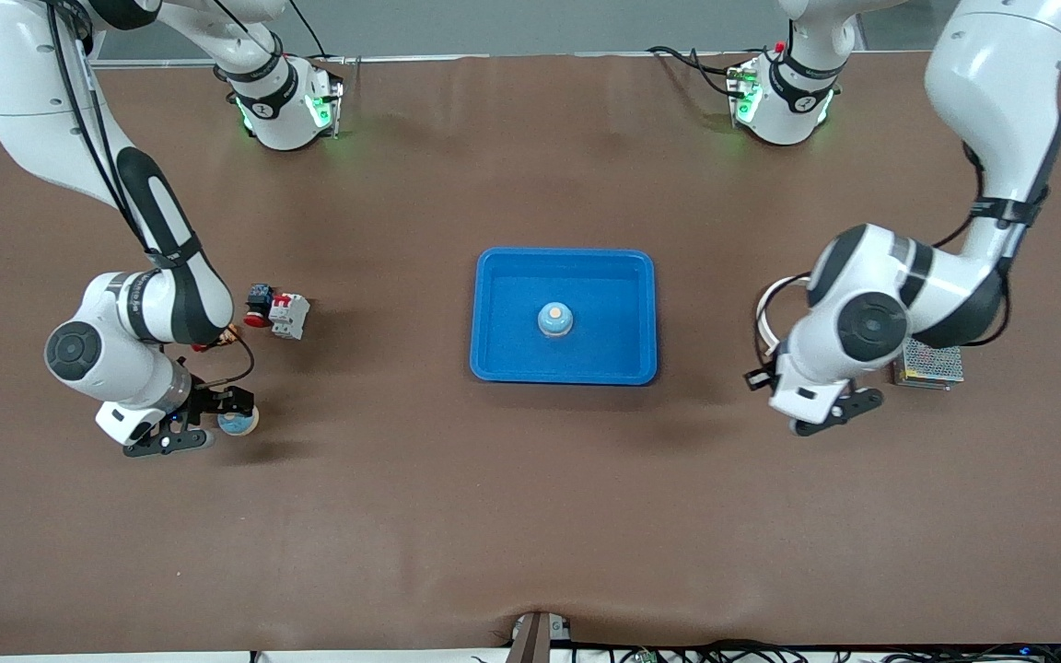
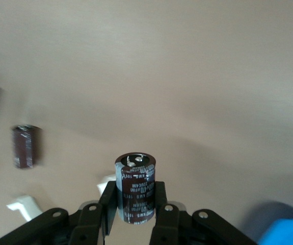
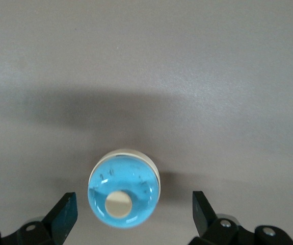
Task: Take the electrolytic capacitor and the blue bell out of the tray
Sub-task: 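Lower the bell beside the breakers while the left gripper lifts the capacitor, then return the right gripper to the bell while the left gripper carries the capacitor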
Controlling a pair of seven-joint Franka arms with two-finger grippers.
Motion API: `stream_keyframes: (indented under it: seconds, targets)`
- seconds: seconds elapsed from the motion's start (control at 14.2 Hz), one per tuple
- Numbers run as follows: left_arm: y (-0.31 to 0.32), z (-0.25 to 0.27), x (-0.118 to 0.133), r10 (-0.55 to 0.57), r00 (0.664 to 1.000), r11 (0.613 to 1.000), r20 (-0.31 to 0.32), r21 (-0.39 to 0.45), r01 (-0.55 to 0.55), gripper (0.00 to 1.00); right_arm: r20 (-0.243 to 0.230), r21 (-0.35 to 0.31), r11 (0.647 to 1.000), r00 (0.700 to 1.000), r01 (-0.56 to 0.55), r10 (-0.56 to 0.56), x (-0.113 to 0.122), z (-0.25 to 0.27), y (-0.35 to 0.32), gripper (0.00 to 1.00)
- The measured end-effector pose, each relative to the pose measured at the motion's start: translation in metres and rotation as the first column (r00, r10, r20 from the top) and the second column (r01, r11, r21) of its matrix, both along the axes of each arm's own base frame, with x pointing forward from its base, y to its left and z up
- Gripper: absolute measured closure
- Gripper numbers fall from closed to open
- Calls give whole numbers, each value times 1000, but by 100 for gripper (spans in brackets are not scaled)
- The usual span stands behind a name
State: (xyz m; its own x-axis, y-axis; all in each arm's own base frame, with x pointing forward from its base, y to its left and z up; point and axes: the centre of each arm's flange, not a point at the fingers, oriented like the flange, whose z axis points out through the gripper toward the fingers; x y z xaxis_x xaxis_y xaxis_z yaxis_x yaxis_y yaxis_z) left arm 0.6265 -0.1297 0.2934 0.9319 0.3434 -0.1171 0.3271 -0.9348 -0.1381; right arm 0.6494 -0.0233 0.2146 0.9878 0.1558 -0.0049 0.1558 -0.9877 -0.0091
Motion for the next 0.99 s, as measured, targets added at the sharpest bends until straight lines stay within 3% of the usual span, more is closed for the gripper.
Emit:
stream_keyframes:
  seconds: [0.21,0.42,0.78,0.99]
  targets:
    - [62,-22,-4,-57,996,998,-63,-23,55,67,-45,9,1000,999,22,-22,12,57,15,0]
    - [91,-48,-12,-75,991,996,-113,-51,70,67,-42,7,991,990,137,-136,11,109,75,0]
    - [89,-82,-24,-119,982,992,-149,-48,113,67,-39,-7,938,937,346,-346,-24,127,236,0]
    - [87,-92,-29,-125,979,992,-161,-57,117,67,-71,31,905,904,424,-421,-43,129,289,0]
